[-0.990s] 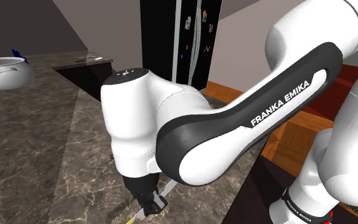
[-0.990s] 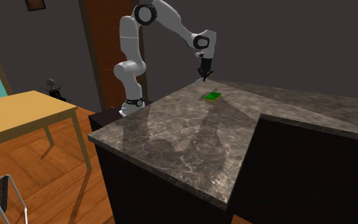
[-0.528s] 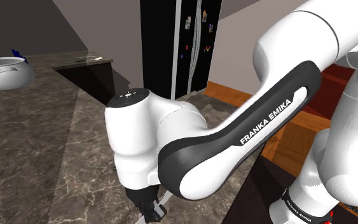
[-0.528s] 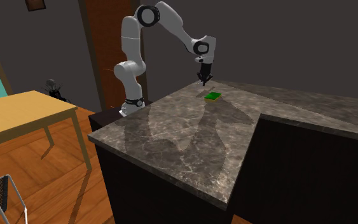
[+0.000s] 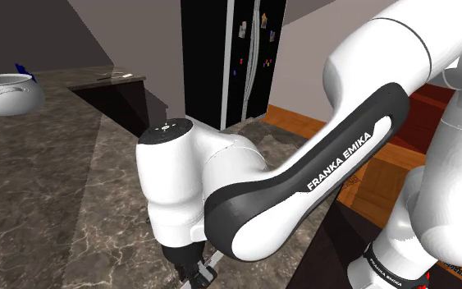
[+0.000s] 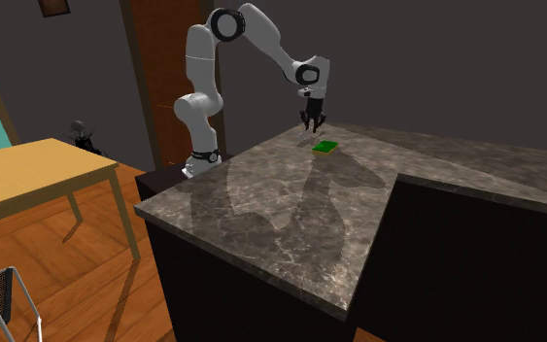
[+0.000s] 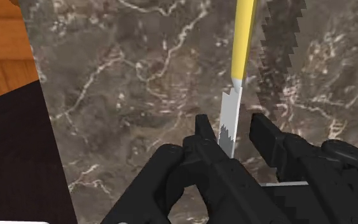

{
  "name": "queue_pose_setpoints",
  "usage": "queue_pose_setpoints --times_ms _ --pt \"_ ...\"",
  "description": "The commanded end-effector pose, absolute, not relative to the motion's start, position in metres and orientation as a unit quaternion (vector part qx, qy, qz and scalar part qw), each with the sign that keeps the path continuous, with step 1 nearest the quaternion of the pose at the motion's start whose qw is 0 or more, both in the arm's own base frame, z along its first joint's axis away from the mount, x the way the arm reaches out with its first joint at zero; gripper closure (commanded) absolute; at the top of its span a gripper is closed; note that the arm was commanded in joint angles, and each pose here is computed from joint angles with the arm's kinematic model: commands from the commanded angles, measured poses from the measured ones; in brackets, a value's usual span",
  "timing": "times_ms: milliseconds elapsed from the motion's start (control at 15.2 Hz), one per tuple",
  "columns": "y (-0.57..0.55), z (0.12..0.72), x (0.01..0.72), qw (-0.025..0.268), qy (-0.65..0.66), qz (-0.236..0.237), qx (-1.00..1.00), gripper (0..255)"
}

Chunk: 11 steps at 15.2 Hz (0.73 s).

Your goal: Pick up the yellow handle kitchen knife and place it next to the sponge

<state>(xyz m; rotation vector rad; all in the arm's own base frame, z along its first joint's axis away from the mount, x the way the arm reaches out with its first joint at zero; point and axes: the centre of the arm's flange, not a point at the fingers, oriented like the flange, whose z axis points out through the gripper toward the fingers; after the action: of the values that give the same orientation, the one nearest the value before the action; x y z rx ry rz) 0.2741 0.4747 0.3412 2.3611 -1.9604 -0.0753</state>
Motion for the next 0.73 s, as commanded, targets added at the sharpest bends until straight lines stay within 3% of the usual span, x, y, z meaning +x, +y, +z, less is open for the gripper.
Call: queue_pose_setpoints --times_ms 0,264,660 --pt "0.475 0.341 0.274 0.036 -0.638 -0.025 0.769 0" --pt "0.475 0.341 0.274 0.036 -0.638 -0.025 0.769 0" --pt "0.476 0.391 0.278 0.036 -0.638 -0.025 0.769 0"
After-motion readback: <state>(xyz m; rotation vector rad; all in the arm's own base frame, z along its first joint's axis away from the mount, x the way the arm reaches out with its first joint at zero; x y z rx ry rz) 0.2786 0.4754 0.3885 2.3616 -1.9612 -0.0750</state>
